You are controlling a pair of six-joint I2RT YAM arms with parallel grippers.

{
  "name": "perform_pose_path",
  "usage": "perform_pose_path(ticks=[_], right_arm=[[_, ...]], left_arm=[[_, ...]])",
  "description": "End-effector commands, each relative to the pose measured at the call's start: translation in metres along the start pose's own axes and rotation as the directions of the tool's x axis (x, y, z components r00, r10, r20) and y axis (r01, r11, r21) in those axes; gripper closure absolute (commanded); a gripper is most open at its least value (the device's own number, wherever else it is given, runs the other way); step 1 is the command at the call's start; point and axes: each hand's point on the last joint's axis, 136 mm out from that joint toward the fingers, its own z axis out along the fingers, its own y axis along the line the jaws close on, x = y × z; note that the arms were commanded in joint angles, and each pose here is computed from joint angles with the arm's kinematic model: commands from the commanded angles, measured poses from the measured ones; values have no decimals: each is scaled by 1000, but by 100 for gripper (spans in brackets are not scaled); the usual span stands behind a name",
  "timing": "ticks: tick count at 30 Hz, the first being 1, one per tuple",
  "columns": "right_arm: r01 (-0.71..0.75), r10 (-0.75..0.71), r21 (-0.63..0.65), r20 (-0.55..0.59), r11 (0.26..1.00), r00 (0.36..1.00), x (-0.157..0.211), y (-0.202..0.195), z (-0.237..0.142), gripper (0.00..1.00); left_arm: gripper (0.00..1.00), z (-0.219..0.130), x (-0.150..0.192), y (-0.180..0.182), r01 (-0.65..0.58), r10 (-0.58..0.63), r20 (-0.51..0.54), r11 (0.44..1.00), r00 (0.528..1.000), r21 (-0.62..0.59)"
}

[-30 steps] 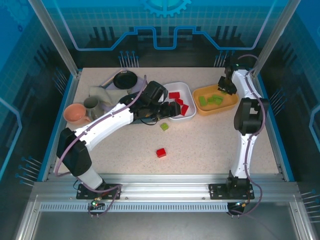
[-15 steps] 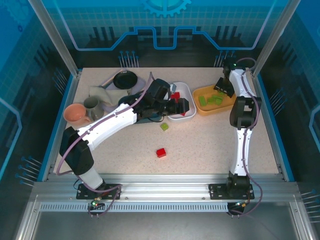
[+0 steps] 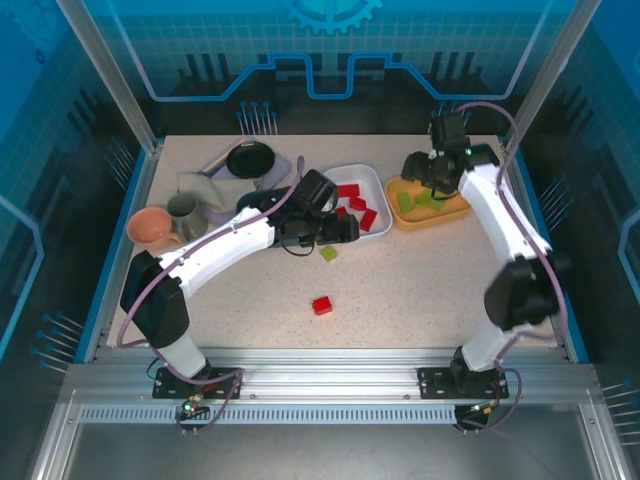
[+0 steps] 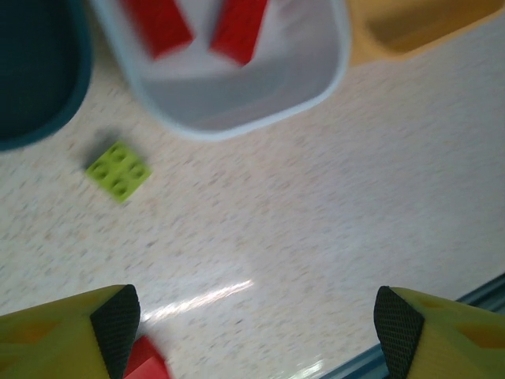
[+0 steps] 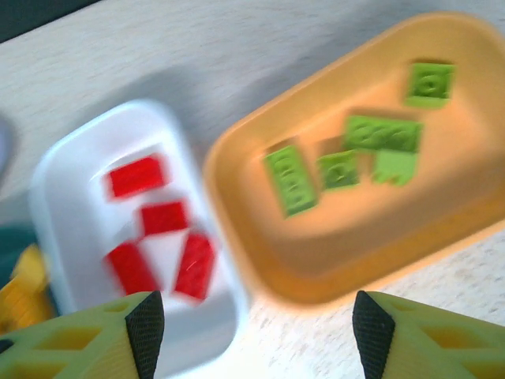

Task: Sort the legos into containers by color

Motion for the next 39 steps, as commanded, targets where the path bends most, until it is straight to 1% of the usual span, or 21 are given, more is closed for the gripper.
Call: perform_pose_path(ticks=[1,3,5,7,8,10,11,15,18,22,28,29,31,34,36,39], right_arm=[[62,-68,-56,-98,996,993,64,8,9,31],[87,-108,-131,-162,987,981,109,16,1,29],[99,-146,-228,-198,969,969,144,25,-10,27],[121,-198,-332,-207,935,958,172,35,-27,25],[136,-223,-365,-209,921,952,185,36,-34,23],[153,-254,-389,-223,909,941,204,33,-45,22],[155,-262,-393,-236,907,936,212,30,-48,22],[150,-262,-380,-264,913,928,228,18,-53,22],[152,-261,-373,-260,915,930,228,16,-54,22],[148,-256,-372,-260,916,931,226,17,-53,23],[152,-262,-371,-269,916,927,229,17,-51,23],[154,-264,-370,-267,916,927,228,17,-51,23],[158,-266,-369,-264,916,927,227,17,-52,23],[167,-274,-366,-261,915,926,227,16,-53,24],[186,-274,-365,-207,912,939,209,22,-64,24],[198,-260,-352,-138,915,956,187,25,-73,25]], left_arm=[[18,11,49,29,-53,37,-171,994,985,-91],[17,18,77,40,-58,27,-253,992,967,-116],[17,23,99,50,-44,-5,-319,988,948,-147],[16,29,116,60,-23,-44,-362,984,931,-179],[15,32,122,62,-9,-63,-377,982,924,-186],[14,38,129,63,11,-95,-401,978,911,-207],[10,41,132,66,19,-114,-414,973,903,-228],[10,55,140,71,52,-174,-441,960,881,-275],[13,66,143,72,84,-214,-445,952,870,-293],[22,74,141,69,109,-239,-439,947,866,-302],[45,78,142,69,119,-253,-441,943,861,-310],[50,77,141,69,119,-253,-438,943,863,-310],[57,75,138,67,118,-245,-424,945,872,-305],[59,61,124,62,106,-218,-375,949,901,-297],[60,44,105,53,84,-176,-323,956,930,-281],[60,26,74,38,73,-142,-266,965,953,-251]])
